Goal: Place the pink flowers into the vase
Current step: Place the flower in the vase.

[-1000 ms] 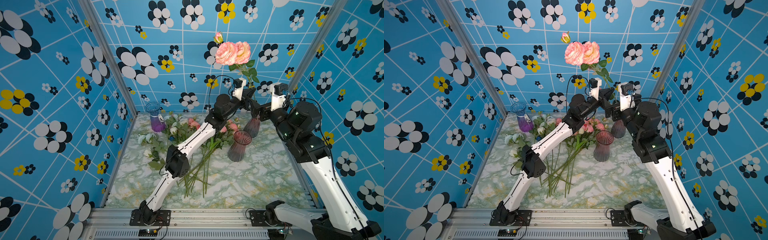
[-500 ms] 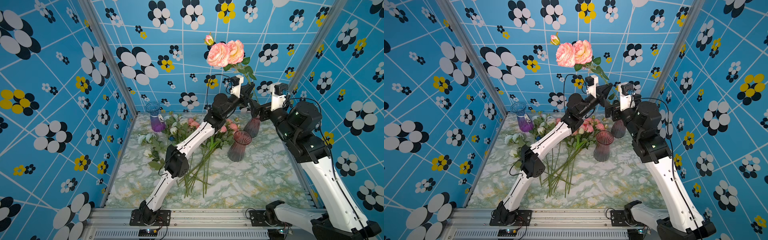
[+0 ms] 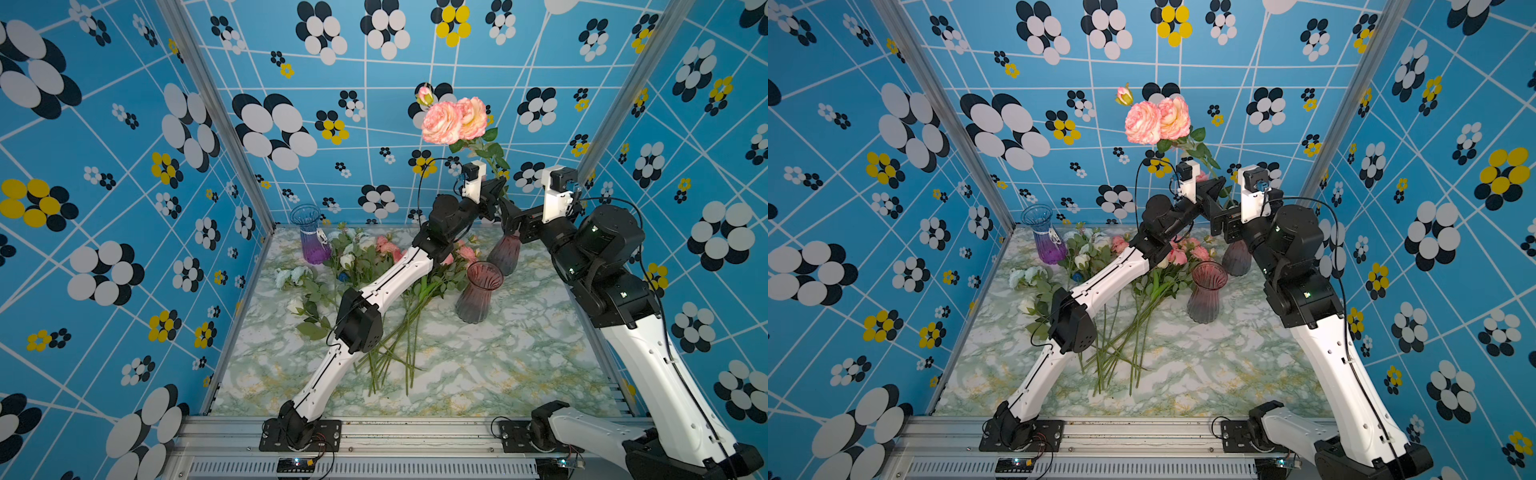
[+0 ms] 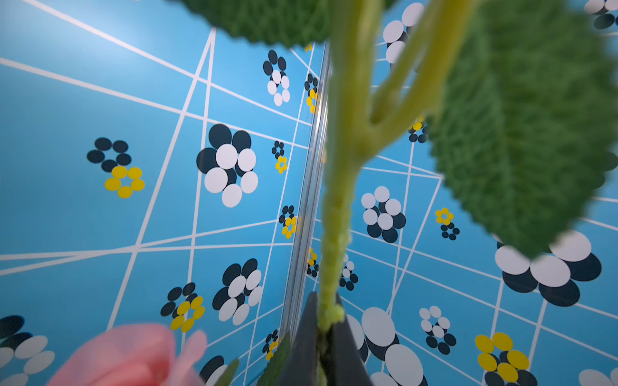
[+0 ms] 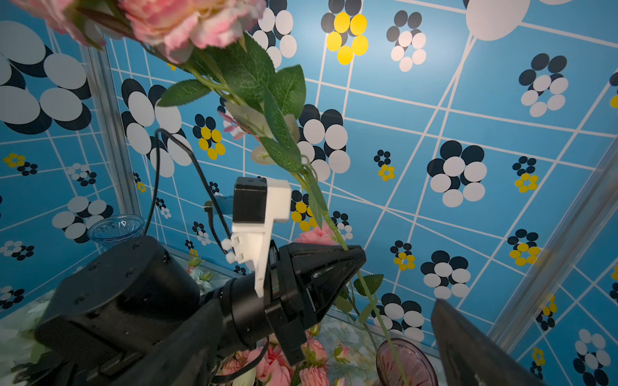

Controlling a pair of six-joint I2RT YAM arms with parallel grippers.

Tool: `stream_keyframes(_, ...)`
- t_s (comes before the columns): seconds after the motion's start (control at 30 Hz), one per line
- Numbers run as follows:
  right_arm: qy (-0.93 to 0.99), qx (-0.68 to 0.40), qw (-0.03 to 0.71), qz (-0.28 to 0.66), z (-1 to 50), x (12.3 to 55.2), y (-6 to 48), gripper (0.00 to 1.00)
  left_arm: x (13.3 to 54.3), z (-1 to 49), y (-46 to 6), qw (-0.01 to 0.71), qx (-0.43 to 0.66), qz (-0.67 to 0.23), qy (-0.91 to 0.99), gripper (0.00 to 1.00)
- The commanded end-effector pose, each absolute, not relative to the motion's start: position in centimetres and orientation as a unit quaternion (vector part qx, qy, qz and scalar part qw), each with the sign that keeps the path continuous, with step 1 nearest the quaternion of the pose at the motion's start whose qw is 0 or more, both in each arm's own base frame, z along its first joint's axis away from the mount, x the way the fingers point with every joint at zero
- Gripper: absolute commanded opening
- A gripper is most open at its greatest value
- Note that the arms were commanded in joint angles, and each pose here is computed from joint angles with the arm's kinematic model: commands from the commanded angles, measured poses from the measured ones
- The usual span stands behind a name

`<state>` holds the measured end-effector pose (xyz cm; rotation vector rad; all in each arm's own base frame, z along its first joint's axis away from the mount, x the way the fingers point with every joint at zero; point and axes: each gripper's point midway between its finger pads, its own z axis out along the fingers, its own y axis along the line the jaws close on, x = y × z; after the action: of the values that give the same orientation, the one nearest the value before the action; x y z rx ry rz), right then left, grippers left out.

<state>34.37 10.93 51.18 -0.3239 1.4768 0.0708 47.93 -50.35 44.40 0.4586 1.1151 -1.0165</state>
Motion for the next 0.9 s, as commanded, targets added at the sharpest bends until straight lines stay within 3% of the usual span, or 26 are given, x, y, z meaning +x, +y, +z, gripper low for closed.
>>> stream_keyframes(0.0, 0.657, -0.137, 0.74, 0.041, 52.0, 34.0, 10.9, 0.99, 48.0, 44.5, -50.4, 0.712, 0.205, -0.454, 0.494, 0.0)
stream_keyframes(0.87, 0.659, -0.142, 0.738, 0.046, 51.1, 34.2, 11.1, 0.99, 48.4, 36.8, -54.0, 0.672, 0.242, -0.427, 0.555, 0.03)
